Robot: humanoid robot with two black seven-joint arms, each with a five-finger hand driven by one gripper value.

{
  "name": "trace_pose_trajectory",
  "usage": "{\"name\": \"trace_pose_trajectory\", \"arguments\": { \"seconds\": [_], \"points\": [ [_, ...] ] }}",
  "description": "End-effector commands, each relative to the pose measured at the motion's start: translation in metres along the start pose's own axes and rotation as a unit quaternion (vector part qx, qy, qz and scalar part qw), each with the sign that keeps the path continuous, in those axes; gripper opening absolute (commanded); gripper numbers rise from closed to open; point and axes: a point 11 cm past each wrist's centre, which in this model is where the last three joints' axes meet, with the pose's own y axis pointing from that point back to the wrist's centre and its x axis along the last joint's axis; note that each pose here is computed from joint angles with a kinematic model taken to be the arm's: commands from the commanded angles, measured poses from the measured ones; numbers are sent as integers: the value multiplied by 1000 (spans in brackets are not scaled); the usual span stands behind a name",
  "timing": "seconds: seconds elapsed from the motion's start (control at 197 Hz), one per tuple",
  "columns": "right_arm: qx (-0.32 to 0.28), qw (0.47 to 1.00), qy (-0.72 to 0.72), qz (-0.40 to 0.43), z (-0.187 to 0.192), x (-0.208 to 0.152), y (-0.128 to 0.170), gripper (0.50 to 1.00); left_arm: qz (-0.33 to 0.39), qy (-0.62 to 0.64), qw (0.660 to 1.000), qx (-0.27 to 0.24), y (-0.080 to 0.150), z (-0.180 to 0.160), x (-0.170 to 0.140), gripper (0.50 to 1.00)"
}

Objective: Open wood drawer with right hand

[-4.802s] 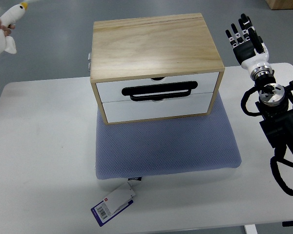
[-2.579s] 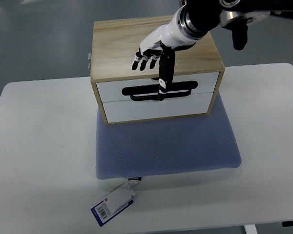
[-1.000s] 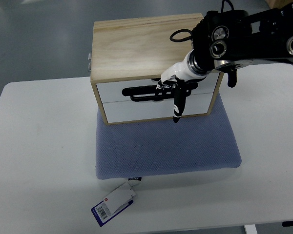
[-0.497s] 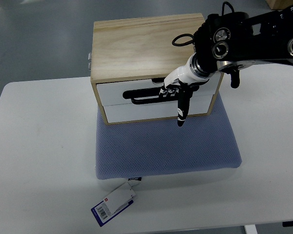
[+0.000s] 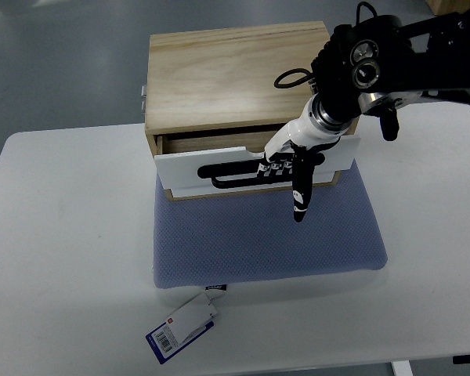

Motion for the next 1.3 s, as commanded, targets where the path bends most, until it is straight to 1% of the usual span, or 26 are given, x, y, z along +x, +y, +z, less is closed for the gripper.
{"name": "trace_pose_trajectory", "arguments": {
  "seconds": [0.0, 0.325, 0.34, 0.472, 1.137, 1.294],
  "points": [
    [4, 1000, 6, -18, 0, -5, 1, 944, 0, 0, 1000, 0, 0, 0, 0, 1000],
    [20, 999, 16, -42, -1, -11, 8, 944, 0, -1, 1000, 0, 0, 0, 0, 1000],
    [24, 998, 25, -45, -3, -11, 14, 944, 0, -1, 1000, 0, 0, 0, 0, 1000],
    [32, 998, 21, -53, -3, -16, 18, 944, 0, -1, 1000, 0, 0, 0, 0, 1000],
    [33, 999, 15, -36, 3, -10, 27, 944, 0, -1, 1000, 0, 0, 0, 0, 1000],
    [38, 999, 18, -25, 1, -5, 36, 944, 0, -1, 1000, 0, 0, 0, 0, 1000]
  ]
}}
